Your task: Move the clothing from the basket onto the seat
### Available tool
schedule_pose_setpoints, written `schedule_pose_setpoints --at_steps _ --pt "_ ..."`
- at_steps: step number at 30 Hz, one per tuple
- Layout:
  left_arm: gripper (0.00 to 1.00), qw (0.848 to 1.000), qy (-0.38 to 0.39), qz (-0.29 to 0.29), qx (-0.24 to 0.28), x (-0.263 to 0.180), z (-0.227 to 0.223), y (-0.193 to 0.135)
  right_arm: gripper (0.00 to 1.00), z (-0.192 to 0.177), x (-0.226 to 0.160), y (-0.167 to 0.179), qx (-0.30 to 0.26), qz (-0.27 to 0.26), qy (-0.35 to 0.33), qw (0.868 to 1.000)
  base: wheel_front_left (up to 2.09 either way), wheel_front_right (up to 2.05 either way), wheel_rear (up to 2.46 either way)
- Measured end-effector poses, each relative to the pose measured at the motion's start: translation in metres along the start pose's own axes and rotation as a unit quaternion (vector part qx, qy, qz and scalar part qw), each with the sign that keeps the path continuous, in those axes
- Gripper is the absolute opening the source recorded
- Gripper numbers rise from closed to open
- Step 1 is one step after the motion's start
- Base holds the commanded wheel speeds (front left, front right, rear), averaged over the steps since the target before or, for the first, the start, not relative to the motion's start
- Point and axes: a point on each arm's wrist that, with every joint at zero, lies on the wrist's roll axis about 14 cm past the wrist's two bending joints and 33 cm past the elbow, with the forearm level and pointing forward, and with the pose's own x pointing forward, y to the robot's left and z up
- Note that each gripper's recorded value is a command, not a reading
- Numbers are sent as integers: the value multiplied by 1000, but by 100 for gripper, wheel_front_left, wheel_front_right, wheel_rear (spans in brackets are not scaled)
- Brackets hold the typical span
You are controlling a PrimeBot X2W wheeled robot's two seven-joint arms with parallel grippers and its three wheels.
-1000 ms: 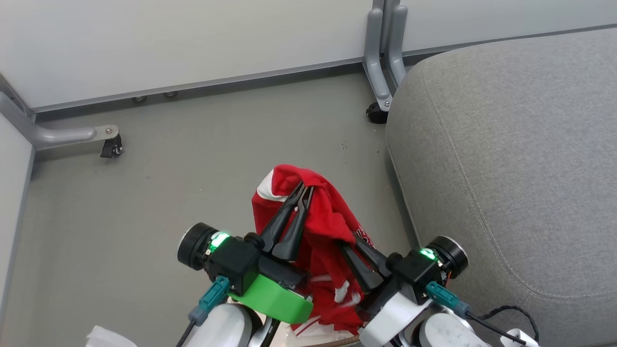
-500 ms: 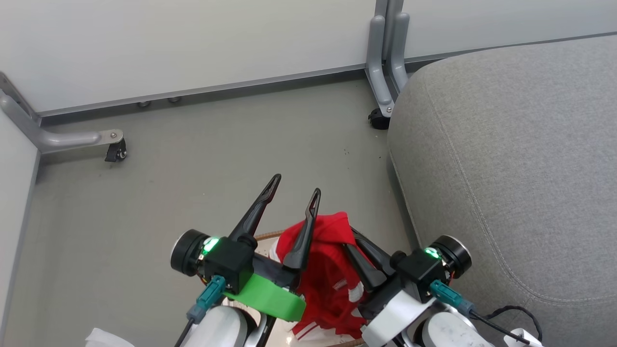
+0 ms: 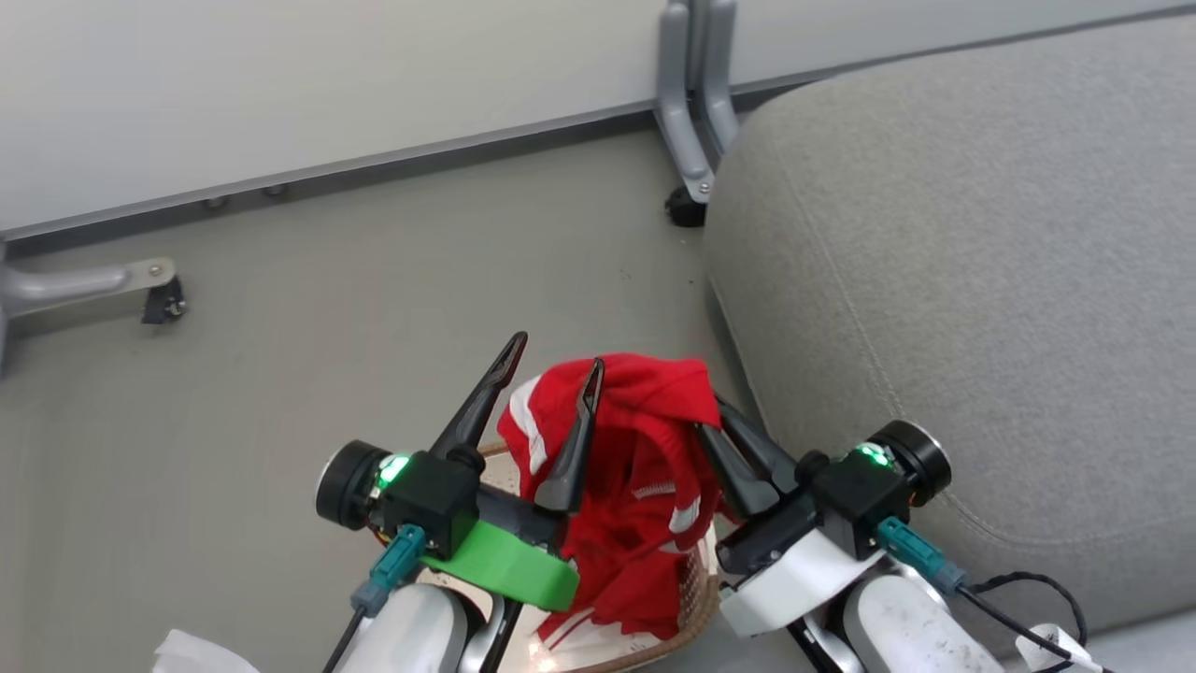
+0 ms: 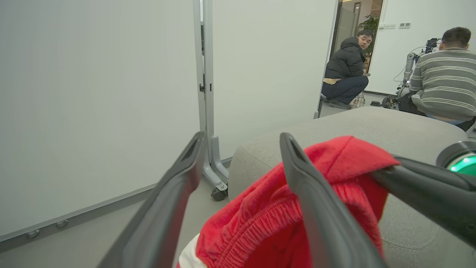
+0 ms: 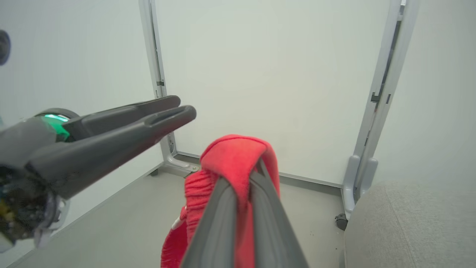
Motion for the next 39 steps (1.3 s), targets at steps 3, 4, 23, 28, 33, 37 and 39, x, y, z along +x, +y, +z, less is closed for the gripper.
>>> schedule_pose_setpoints --at_steps 3,4,23,28,33,37,39 --pt "100 1000 3 -18 0 10 -5 -7 0 12 -2 -15 -8 -24 -17 1000 0 0 0" --pt "100 1000 5 -25 -1 13 -7 -10 0 17 -4 -22 -13 -35 -24 999 0 0 0" --pt "100 981 41 -184 -47 76 -65 -86 0 57 -64 -131 -83 -226 -48 969 0 0 0" --pt "100 974 53 -210 -66 82 -84 -100 0 54 -81 -157 -82 -273 -39 958 0 0 0" --pt "100 969 61 -226 -76 88 -99 -106 0 61 -86 -188 -94 -308 -46 946 0 0 0" --pt "100 968 63 -231 -78 96 -109 -102 0 85 -76 -223 -117 -328 -85 933 0 0 0" --pt "100 967 61 -234 -78 101 -112 -100 0 101 -72 -244 -137 -336 -104 926 0 0 0"
